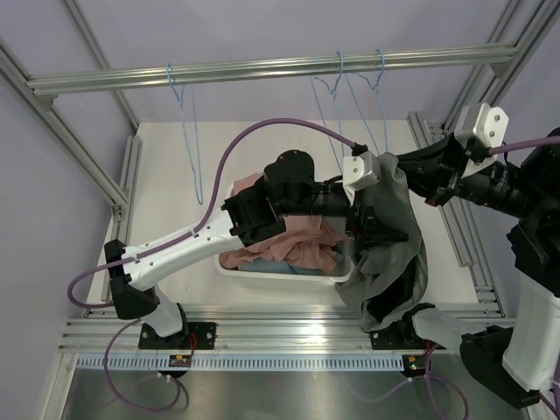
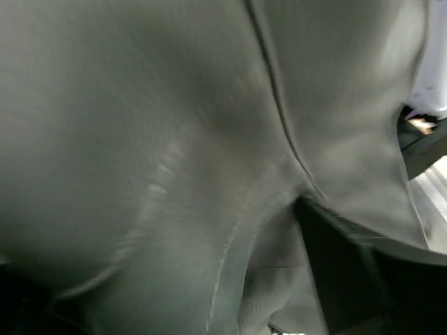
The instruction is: Remove the skirt from the hanger
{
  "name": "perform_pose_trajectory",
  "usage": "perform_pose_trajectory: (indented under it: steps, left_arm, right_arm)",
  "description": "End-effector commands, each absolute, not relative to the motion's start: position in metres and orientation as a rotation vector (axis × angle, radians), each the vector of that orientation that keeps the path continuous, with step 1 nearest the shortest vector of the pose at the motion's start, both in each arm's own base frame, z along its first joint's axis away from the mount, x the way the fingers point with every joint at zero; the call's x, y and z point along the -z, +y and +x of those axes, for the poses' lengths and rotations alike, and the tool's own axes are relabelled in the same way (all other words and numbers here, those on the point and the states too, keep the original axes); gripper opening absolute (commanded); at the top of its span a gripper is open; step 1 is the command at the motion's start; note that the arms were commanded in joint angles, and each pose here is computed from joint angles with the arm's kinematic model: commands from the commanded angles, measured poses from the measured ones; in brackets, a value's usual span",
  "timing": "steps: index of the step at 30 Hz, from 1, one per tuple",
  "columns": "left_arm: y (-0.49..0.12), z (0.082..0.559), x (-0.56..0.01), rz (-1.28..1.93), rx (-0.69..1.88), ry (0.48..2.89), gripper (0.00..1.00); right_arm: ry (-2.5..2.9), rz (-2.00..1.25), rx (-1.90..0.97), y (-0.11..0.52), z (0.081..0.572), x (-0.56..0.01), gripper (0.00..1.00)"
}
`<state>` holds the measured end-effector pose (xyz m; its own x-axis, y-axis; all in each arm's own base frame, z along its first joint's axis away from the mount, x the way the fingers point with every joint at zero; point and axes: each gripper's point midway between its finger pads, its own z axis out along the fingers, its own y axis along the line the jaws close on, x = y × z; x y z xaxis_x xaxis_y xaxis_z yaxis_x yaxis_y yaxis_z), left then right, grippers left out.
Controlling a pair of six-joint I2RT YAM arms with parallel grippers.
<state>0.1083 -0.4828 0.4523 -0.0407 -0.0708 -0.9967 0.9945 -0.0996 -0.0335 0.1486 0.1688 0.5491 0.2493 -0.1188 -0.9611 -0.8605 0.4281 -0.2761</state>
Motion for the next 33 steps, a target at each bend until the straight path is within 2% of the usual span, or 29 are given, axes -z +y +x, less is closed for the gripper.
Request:
perform_pose_trajectory:
  steps: [1, 2, 3, 5, 6, 9, 11, 12, 13, 15, 16, 17, 19, 25, 29, 33]
  left_arm:
    - [-0.479, 0.090, -0.491, 1.180, 1.458, 1.020, 0.77]
    - [-0.476, 0.091, -0.496, 1.170, 1.442, 1.013, 0.67]
    - [-0.474, 0.095, -0.500, 1.152, 1.421, 1.013, 0.38]
    - [-0.461, 0.105, -0.505, 1.109, 1.337, 1.047, 0.17]
    - [-0.456, 0.109, -0.505, 1.092, 1.301, 1.057, 0.00]
    - [-0.426, 0.132, -0.522, 0.994, 1.136, 1.118, 0.00]
    - [-0.405, 0.147, -0.536, 0.961, 1.023, 1.123, 0.00]
    - [-0.388, 0.149, -0.562, 0.919, 0.996, 1.094, 0.00]
    - [-0.375, 0.164, -0.558, 0.898, 0.926, 1.161, 0.00]
    - [-0.354, 0.178, -0.562, 0.875, 0.849, 1.202, 0.00]
    - [-0.336, 0.193, -0.575, 0.816, 0.791, 1.205, 0.00]
    - [-0.327, 0.199, -0.578, 0.799, 0.761, 1.212, 0.00]
    - [-0.306, 0.221, -0.583, 0.743, 0.694, 1.238, 0.00]
    - [-0.280, 0.255, -0.586, 0.658, 0.581, 1.273, 0.00]
    - [-0.281, 0.283, -0.543, 0.649, 0.536, 1.384, 0.00]
    - [-0.299, 0.284, -0.497, 0.663, 0.673, 1.428, 0.00]
  right_arm:
    - [1.053, -1.026, -0.699, 0.179, 0.142, -0.598, 0.00]
    - [1.040, -1.024, -0.698, 0.179, 0.141, -0.602, 0.00]
    - [1.014, -1.018, -0.687, 0.179, 0.140, -0.610, 0.00]
    - [0.997, -1.006, -0.671, 0.177, 0.139, -0.617, 0.00]
    - [0.985, -0.994, -0.657, 0.175, 0.138, -0.622, 0.00]
    - [1.003, -0.944, -0.616, 0.169, 0.144, -0.625, 0.02]
    - [1.035, -0.915, -0.585, 0.166, 0.154, -0.620, 0.12]
    - [1.056, -0.863, -0.546, 0.159, 0.161, -0.622, 0.21]
    - [1.055, -0.851, -0.518, 0.155, 0.161, -0.622, 0.47]
    - [1.085, -0.806, -0.466, 0.146, 0.167, -0.618, 0.68]
    - [1.086, -0.804, -0.442, 0.143, 0.169, -0.616, 0.82]
    - [1.107, -0.799, -0.429, 0.142, 0.173, -0.610, 0.86]
    - [1.123, -0.784, -0.385, 0.134, 0.174, -0.604, 0.90]
    - [1.213, -0.755, -0.327, 0.122, 0.184, -0.573, 0.93]
    - [1.280, -0.724, -0.304, 0.114, 0.194, -0.552, 0.95]
    - [1.318, -0.707, -0.316, 0.111, 0.191, -0.536, 0.95]
